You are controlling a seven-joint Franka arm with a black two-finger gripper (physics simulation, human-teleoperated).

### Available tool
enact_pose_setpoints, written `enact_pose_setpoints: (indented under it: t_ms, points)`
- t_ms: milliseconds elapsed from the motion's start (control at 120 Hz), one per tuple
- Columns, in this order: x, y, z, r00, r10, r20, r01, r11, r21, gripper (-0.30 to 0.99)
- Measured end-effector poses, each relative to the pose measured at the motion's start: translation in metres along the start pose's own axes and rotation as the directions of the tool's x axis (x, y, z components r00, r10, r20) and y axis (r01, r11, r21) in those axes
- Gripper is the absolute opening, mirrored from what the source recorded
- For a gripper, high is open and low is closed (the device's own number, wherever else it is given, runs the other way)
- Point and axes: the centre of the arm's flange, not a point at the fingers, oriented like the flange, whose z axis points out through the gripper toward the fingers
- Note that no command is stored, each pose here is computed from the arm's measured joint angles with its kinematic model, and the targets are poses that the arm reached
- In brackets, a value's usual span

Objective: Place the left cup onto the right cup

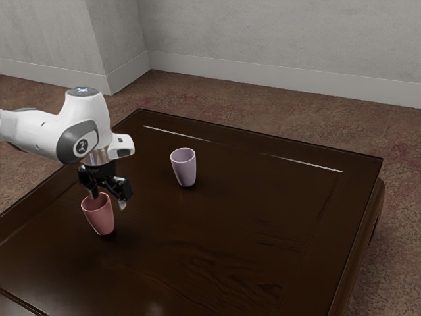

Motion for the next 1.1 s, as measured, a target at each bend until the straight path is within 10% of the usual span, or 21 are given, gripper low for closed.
enact_pose_setpoints:
  t_ms: [725, 1100]
  points:
    - [0.016, -0.022, 0.041, 0.999, -0.051, 0.019, 0.051, 0.999, 0.0, 0.69]
    - [0.018, -0.023, 0.053, 0.998, -0.055, 0.02, 0.055, 0.998, -0.002, 0.1]
